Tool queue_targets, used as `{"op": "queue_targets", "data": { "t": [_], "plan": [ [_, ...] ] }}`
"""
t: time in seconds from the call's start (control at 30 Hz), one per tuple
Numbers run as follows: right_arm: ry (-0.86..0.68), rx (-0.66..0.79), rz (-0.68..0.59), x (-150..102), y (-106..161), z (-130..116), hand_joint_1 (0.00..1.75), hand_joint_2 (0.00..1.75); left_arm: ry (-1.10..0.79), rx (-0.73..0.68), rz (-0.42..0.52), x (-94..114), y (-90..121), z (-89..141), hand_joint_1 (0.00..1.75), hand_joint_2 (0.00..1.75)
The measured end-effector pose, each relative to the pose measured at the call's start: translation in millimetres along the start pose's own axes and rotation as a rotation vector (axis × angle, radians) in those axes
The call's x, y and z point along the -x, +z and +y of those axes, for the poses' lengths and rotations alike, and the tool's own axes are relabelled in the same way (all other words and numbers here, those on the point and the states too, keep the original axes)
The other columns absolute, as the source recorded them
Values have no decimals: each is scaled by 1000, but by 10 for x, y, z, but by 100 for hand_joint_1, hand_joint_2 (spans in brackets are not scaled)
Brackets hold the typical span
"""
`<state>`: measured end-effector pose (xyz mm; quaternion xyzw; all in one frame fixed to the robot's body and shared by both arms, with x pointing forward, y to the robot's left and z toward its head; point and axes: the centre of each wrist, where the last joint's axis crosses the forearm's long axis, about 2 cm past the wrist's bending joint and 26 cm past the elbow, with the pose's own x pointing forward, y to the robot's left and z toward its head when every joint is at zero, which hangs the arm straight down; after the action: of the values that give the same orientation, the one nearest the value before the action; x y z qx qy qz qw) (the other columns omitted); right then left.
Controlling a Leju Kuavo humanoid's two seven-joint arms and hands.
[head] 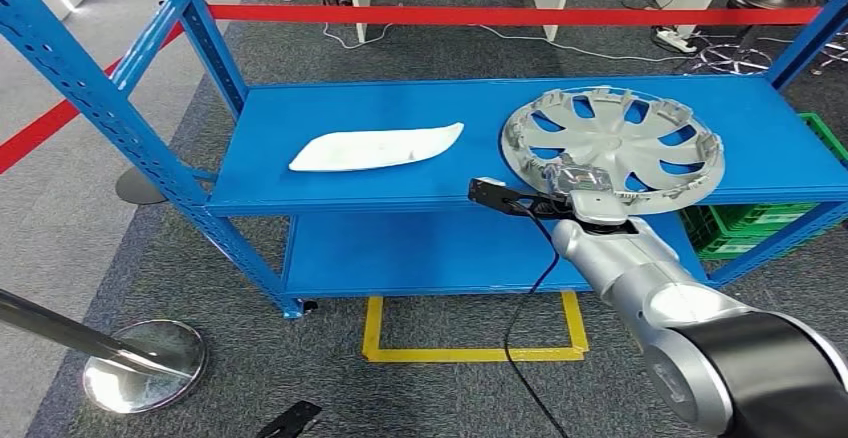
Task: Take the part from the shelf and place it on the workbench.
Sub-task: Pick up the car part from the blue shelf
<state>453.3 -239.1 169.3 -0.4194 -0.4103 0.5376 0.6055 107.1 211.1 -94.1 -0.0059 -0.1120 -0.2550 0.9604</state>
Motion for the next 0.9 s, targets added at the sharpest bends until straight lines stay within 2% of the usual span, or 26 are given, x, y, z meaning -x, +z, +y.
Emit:
{"op": "queue_targets", "data": {
  "t": [0.6, 0.8, 0.9],
  "plan": [
    [-11, -9, -18, 2, -10, -48, 0, 0, -8, 8, 3, -3, 0, -3, 0, 0],
    [-23, 3, -101, -43, -49, -338, 0, 0, 14, 9, 5, 13, -1, 1, 0, 0],
    [-65, 95, -223, -218, -49, -727, 0, 0, 56, 6, 3, 59, -4, 5, 0, 0]
  ]
}}
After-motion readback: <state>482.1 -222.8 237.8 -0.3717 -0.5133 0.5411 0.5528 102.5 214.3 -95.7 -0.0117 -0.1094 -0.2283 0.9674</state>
